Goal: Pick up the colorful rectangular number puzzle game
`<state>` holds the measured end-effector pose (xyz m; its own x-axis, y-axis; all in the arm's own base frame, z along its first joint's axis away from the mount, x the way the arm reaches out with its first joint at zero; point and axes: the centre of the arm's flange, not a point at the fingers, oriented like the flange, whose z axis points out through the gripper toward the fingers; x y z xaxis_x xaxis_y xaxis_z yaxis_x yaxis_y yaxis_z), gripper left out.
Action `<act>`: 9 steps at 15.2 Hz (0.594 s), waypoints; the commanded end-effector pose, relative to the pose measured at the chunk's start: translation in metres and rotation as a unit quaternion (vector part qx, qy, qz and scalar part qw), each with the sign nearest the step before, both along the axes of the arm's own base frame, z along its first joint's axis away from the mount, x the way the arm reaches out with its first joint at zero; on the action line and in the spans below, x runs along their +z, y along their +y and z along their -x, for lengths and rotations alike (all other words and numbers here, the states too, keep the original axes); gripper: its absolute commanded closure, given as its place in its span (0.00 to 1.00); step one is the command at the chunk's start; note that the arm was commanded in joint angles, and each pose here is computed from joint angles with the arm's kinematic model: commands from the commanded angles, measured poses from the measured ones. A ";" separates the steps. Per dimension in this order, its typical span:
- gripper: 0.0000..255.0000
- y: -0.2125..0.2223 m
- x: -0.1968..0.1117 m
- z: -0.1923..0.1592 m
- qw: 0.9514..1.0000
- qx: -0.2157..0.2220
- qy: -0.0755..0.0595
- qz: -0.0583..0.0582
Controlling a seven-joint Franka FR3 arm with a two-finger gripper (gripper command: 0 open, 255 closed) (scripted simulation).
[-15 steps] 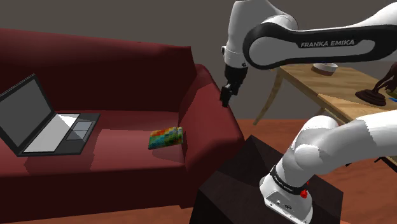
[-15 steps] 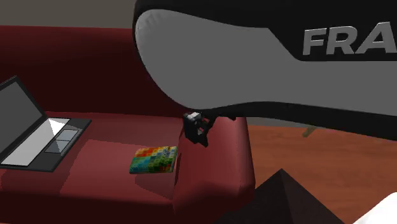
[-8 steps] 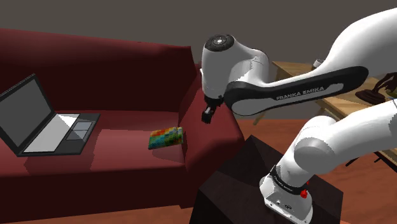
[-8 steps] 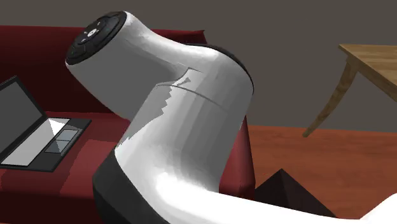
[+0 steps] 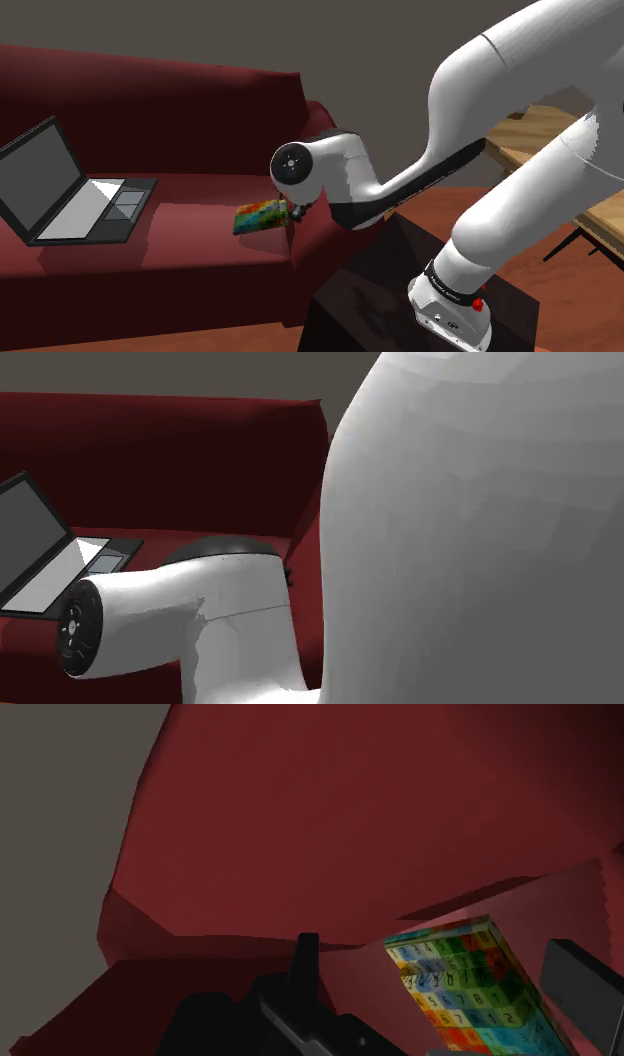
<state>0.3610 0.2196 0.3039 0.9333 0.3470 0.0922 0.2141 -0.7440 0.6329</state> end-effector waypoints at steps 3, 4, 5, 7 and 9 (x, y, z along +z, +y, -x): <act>0.00 0.023 -0.058 -0.014 0.997 0.026 -0.041 0.062; 0.00 0.028 -0.073 -0.018 0.995 0.032 -0.050 0.078; 0.00 0.032 -0.088 -0.023 0.993 0.038 -0.058 0.093; 0.00 0.039 -0.118 -0.033 0.988 0.049 -0.076 0.124; 0.00 0.045 -0.148 -0.044 0.982 0.061 -0.093 0.155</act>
